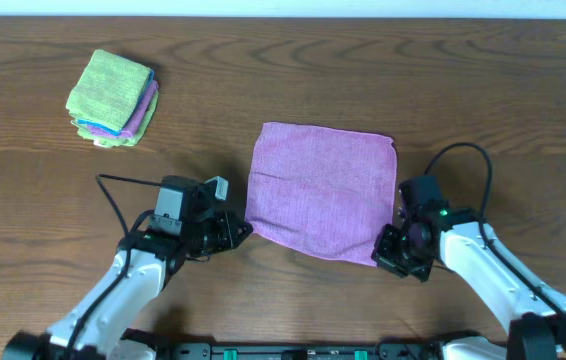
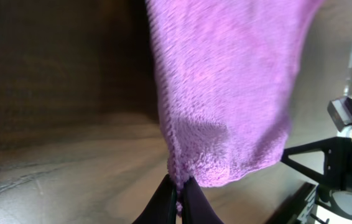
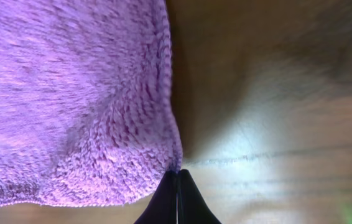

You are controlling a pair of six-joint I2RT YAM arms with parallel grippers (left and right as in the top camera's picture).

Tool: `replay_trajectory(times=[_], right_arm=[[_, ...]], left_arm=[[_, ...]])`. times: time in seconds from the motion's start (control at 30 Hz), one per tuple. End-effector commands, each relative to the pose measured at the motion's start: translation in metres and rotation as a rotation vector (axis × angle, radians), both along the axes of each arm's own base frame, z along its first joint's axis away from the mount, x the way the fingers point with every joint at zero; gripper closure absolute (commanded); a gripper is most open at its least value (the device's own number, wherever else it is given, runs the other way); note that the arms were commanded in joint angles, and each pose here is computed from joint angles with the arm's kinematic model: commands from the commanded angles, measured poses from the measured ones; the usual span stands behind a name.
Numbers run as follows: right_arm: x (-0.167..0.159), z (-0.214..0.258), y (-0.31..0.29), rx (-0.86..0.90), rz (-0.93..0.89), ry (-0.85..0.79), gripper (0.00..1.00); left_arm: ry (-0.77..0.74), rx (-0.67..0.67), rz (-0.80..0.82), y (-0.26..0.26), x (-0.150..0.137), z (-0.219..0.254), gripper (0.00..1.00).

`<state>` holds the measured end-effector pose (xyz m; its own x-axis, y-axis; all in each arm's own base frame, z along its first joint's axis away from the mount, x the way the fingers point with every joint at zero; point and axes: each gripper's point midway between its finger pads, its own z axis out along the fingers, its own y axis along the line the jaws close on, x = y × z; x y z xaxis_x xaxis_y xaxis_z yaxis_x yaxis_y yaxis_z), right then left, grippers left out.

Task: Fold the cloth
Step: 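Lift both near corners and fold them toward the far edge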

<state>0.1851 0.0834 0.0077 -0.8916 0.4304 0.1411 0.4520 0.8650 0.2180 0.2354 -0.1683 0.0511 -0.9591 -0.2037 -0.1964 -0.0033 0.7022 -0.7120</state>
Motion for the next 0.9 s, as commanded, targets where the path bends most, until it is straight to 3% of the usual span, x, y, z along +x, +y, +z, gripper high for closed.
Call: replay_trajectory(times=[0.0, 0.5, 0.77, 0.87], right_arm=[[0.025, 0.031, 0.000, 0.015, 0.029, -0.113, 0.99], [0.010, 0.079, -0.007, 0.006, 0.032, -0.194, 0.98], [0.060, 0.100, 0.002, 0.044, 0.028, -0.429, 0.98], [0.082, 0.097, 0.006, 0.056, 0.006, -0.470, 0.98]], left_arm=[[-0.058, -0.015, -0.013, 0.000, -0.002, 0.017, 0.94], [0.016, 0.020, 0.019, 0.000, -0.042, 0.033, 0.94], [-0.148, 0.147, 0.196, 0.024, 0.000, 0.037, 0.94], [-0.230, 0.135, 0.248, 0.025, 0.022, 0.048, 0.94]])
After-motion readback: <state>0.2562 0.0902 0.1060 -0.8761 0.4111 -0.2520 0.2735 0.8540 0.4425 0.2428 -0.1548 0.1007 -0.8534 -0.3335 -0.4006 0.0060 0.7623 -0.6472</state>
